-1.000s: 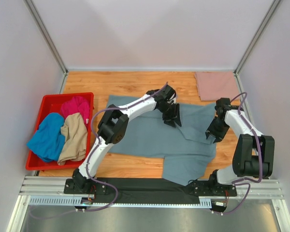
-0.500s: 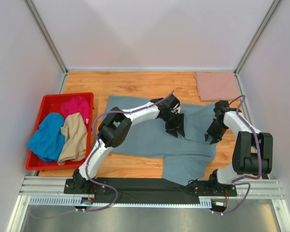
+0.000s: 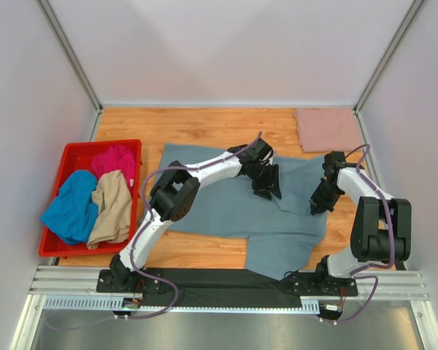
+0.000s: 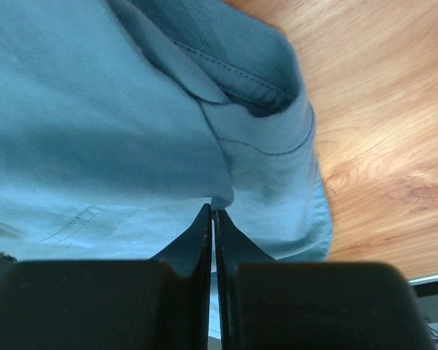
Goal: Fold and stack the t-shirts
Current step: Fold the tshirt
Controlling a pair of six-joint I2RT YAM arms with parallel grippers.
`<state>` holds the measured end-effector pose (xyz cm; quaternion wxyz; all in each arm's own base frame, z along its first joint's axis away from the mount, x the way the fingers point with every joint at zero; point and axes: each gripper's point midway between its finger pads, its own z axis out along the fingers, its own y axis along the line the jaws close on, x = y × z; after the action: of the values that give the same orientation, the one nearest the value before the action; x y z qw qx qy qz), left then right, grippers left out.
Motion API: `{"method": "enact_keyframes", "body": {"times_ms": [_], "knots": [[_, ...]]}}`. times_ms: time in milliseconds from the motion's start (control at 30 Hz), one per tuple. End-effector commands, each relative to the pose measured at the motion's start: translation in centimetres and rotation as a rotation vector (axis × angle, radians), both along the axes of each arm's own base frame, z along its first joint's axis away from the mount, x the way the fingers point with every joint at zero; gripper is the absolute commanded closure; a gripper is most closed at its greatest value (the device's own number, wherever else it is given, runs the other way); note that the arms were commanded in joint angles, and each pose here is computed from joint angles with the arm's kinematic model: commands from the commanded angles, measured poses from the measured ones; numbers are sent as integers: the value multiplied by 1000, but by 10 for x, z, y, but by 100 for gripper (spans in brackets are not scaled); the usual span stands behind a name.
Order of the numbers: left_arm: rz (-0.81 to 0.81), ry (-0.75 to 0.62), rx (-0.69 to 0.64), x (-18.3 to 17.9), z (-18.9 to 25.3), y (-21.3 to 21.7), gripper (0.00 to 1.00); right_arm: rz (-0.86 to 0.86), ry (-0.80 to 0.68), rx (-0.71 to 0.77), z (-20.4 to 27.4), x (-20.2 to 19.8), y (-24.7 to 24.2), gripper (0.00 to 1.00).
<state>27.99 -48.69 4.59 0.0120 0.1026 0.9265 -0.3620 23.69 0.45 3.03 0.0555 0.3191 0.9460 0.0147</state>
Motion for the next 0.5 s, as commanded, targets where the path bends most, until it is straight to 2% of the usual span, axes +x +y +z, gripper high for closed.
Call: {"method": "enact_keyframes", "body": {"times_ms": [0,67,167,200,400,467], "knots": [[31,-29,-34,12,8,-13,49,-10,-58,21,10,6,3,100],[47,-18,-47,12,7,-16,51,-3,-53,25,10,4,4,100],[62,-17,-65,14,10,-22,62,2,-53,37,11,4,6,100],[63,-21,-74,16,15,-23,71,2,-57,47,12,4,8,100],[85,-37,-28,18,31,-16,100,0,-87,87,26,8,15,100],[83,-40,-3,18,38,-11,100,-6,-95,97,31,6,17,100]]}}
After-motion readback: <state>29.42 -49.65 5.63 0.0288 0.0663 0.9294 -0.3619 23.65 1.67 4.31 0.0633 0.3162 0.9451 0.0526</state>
